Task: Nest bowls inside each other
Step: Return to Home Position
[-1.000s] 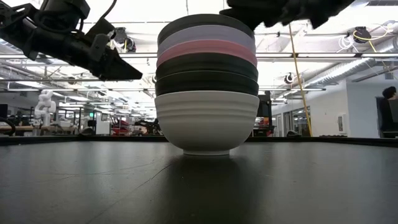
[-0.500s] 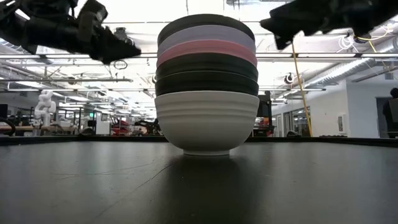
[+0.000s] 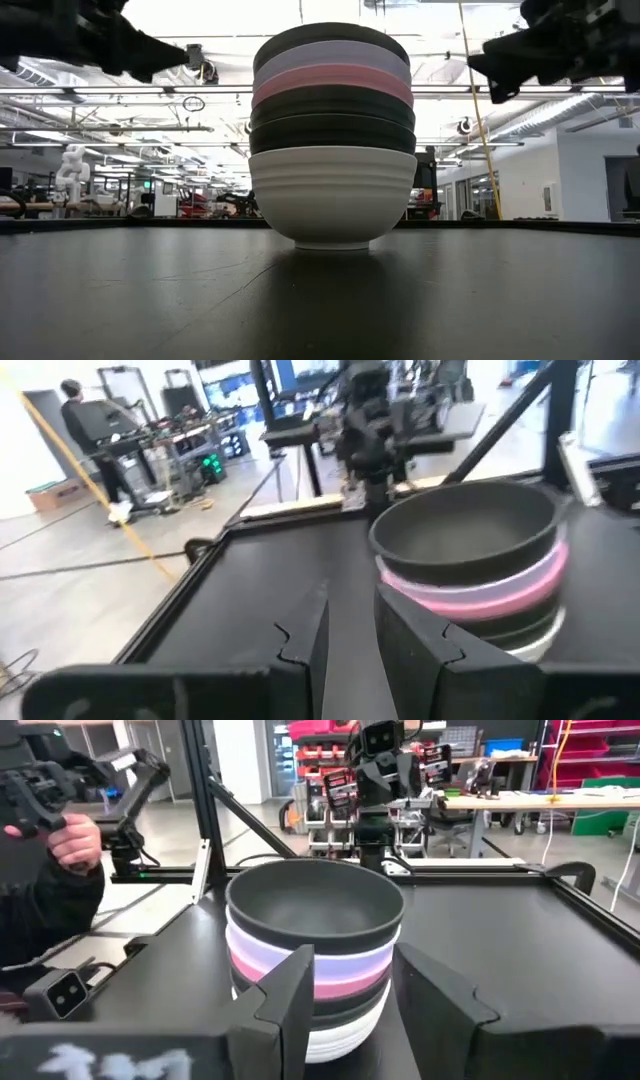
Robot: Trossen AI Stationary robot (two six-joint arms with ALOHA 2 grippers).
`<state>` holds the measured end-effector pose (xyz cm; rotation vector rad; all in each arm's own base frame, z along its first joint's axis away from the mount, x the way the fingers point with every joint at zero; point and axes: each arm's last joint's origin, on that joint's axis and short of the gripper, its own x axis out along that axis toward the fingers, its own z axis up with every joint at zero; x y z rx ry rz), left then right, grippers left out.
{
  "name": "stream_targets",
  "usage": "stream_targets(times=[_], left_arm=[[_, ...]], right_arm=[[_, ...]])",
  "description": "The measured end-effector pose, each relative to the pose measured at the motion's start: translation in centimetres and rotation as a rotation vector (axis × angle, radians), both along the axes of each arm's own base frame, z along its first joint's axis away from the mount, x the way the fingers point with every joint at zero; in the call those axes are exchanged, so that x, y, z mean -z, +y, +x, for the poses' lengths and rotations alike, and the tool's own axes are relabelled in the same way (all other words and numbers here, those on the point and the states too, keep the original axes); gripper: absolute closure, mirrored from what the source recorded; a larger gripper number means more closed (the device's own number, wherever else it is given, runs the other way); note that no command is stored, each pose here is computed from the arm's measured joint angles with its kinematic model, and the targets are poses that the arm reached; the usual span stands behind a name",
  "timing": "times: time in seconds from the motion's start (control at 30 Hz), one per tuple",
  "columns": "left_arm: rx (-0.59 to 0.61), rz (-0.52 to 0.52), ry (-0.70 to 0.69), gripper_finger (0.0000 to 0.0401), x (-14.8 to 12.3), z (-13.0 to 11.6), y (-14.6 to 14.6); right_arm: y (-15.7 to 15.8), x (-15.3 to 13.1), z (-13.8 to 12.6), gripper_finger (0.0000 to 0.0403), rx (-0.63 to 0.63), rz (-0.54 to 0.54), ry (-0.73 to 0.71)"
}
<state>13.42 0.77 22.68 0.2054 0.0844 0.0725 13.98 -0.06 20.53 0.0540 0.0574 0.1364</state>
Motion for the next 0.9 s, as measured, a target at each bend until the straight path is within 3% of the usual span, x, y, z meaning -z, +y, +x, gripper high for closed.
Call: stream_targets(times=[0.23, 0.53, 0.73, 0.9], left_arm=[[-0.009, 0.004, -0.061, 0.0313, -0.4, -1.9, -0.5], [-0.039, 0.006, -0.137, 0.0313, 4.9, -3.0, -0.5], [-0.041, 0.011, -0.099, 0.0313, 5.6, -3.5, -0.5], [-0.022, 0.022, -0.090, 0.0313, 5.6, -3.7, -0.5]], right_arm=[[0.1, 1.0, -1.3, 0.0275, 0.003, 0.029, -0.027], [0.1, 1.0, -2.4, 0.0275, 0.004, 0.059, -0.024], [0.1, 1.2, -3.1, 0.0275, 0.007, 0.063, -0.004], [-0.2, 2.0, -3.8, 0.0275, 0.116, 0.059, 0.034]])
